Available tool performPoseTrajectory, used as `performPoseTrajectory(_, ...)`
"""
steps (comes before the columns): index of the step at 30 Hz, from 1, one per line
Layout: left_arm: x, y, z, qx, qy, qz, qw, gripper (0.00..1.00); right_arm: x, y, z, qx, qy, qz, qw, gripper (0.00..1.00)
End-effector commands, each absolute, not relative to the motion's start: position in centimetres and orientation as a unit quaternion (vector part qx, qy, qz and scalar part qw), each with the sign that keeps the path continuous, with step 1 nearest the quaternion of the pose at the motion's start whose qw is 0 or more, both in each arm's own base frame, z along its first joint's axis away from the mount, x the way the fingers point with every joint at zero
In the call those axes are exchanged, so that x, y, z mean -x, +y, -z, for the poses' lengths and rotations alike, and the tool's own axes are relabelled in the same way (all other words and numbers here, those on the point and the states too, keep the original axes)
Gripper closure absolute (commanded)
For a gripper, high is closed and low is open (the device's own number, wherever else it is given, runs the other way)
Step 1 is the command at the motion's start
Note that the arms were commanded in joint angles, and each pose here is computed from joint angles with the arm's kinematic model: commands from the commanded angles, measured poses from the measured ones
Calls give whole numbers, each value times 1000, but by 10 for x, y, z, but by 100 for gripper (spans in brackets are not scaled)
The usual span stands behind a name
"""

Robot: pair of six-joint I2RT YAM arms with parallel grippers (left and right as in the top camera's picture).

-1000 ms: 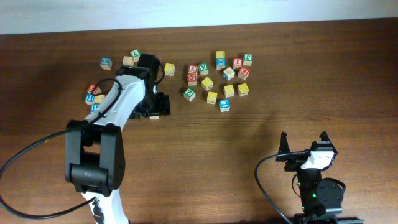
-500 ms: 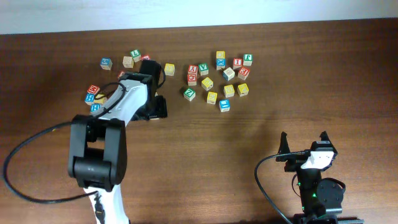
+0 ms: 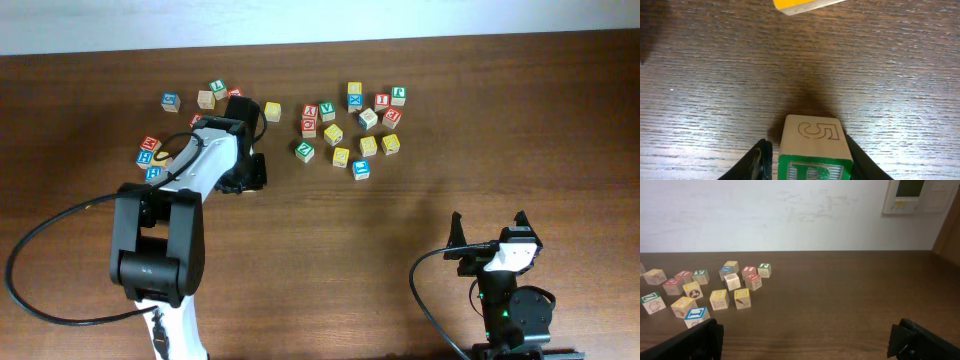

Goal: Spell out RSS
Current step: 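Carry the R block forward and set it down, open gripper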

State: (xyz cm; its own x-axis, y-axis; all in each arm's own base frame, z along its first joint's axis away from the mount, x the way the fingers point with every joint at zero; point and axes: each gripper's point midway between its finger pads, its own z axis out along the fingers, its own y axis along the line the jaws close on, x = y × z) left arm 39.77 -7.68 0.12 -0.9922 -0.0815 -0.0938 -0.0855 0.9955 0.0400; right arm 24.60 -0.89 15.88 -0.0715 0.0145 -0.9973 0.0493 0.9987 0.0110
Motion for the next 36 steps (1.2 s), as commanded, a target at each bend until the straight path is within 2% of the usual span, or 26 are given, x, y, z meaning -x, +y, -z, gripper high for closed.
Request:
performPoseTrajectory(1, -387, -79, 18, 41, 999, -20, 15, 65, -246, -11, -156, -23, 733, 18, 679, 2)
performPoseTrajectory(6, -385, -83, 18, 41, 999, -7, 8, 72, -246, -11, -156, -23, 733, 18, 679, 2)
performPoseTrajectory(14, -377, -81, 17, 41, 999, -11, -6, 73, -246, -11, -156, -23, 733, 18, 679, 2)
performPoseTrajectory(17, -376, -81, 14, 41, 999, -11, -6, 75, -246, -11, -156, -23, 733, 18, 679, 2)
performPoseTrajectory(18, -377, -81, 12, 41, 999, -10, -4, 79, -246, -11, -156, -23, 733, 18, 679, 2)
performPoseTrajectory(27, -355, -92, 9, 27, 999, -8, -43, 75, -246, -11, -156, -23, 733, 18, 679, 2)
performPoseTrajectory(36, -327, -122, 5, 7, 997, -22, -75, 75, -246, -11, -156, -23, 733, 18, 679, 2)
